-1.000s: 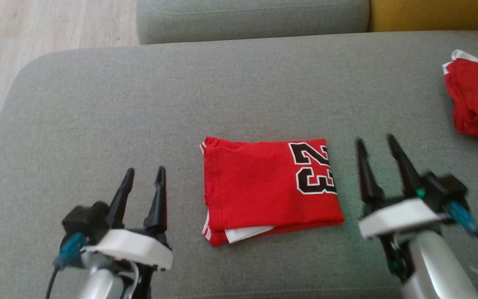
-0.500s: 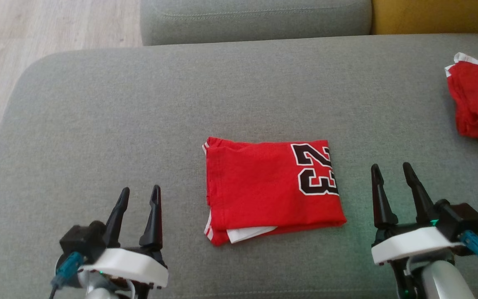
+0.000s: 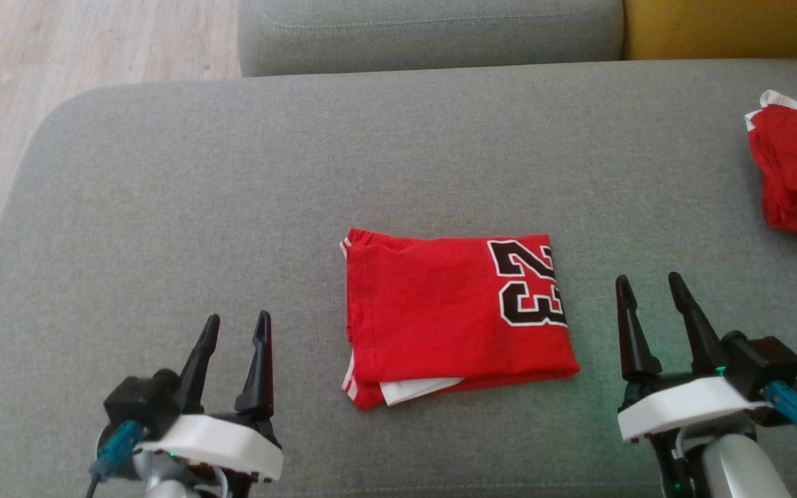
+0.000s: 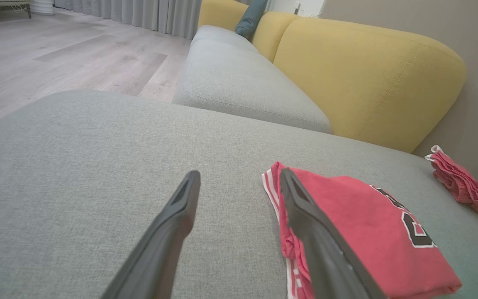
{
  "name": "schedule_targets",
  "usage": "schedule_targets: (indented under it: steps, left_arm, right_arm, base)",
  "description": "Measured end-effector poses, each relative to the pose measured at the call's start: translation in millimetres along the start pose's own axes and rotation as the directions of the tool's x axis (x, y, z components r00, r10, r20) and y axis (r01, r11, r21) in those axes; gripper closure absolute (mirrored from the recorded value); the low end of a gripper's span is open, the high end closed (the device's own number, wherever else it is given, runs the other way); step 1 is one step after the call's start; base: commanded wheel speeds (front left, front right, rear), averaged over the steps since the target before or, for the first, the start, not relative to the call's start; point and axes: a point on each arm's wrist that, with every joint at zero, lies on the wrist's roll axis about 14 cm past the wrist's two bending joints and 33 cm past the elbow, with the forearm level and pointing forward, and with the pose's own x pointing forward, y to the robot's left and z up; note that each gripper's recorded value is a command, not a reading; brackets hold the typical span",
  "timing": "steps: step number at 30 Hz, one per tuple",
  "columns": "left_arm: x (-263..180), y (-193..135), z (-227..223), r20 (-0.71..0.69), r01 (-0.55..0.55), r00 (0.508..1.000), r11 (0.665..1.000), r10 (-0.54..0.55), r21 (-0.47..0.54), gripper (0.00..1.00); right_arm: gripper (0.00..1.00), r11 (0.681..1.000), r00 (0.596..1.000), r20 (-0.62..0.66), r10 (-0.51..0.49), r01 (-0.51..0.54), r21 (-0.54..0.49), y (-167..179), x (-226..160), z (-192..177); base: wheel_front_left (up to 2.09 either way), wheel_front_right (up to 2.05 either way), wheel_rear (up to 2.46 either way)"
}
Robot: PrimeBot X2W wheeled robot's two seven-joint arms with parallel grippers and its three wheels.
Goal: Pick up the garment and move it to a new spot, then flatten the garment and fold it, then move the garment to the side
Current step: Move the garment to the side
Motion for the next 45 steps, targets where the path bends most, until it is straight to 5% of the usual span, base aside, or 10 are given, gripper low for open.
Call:
schedule_targets:
  steps: [9, 17, 25, 37, 38, 39, 42, 45]
  left_arm:
    - [0.8, 0.9, -3.3, -0.009, 0.001, 1.000, 1.000, -0.001, 0.004, 0.00]
    - [-1.4, 7.8, -7.0, -0.017, -0.029, 0.999, 1.000, 0.029, -0.002, 0.00]
    - [-3.8, 19.4, -10.4, -0.025, -0.069, 0.997, 0.998, 0.069, -0.008, 0.00]
    - [0.9, 28.9, -12.8, -0.029, -0.098, 0.995, 0.995, 0.098, -0.006, 0.00]
    - [1.0, 28.5, -13.7, -0.031, -0.095, 0.995, 0.995, 0.095, -0.008, 0.00]
    - [1.1, 28.3, -14.5, -0.033, -0.096, 0.995, 0.995, 0.095, -0.010, 0.00]
    - [2.3, 28.9, -15.7, -0.037, -0.095, 0.995, 0.995, 0.095, -0.004, 0.00]
    - [5.4, 28.2, -16.4, -0.038, -0.091, 0.995, 0.996, 0.091, -0.004, 0.00]
  right_arm:
    - [0.00, 1.000, 0.979, -0.202, -0.009, 0.014, 0.022, -3.3, -0.6, -32.9]
    - [0.00, 0.999, 0.887, -0.459, 0.053, -0.047, 0.024, 9.0, 25.6, -49.6]
    - [0.00, 0.995, 0.742, -0.664, 0.091, -0.050, 0.081, 5.9, 19.6, -91.7]
    - [0.00, 0.983, 0.656, -0.732, 0.182, -0.110, 0.145, 29.3, 43.1, -107.4]
    - [0.20, 0.983, 0.652, -0.735, 0.186, -0.118, 0.144, 29.9, 44.2, -107.5]
    - [0.55, 0.982, 0.650, -0.736, 0.189, -0.121, 0.144, 30.2, 45.0, -107.4]
    - [1.00, 0.980, 0.641, -0.741, 0.197, -0.130, 0.149, 32.6, 44.6, -109.3]
    - [1.00, 0.982, 0.662, -0.725, 0.190, -0.125, 0.144, 29.5, 45.2, -107.7]
  base:
    - [0.00, 0.00, 0.00]
    - [0.00, 0.00, 0.00]
    - [0.00, 0.00, 0.00]
    - [0.00, 0.00, 0.00]
    - [0.00, 0.00, 0.00]
    - [0.00, 0.00, 0.00]
    - [0.00, 0.00, 0.00]
    - [0.00, 0.00, 0.00]
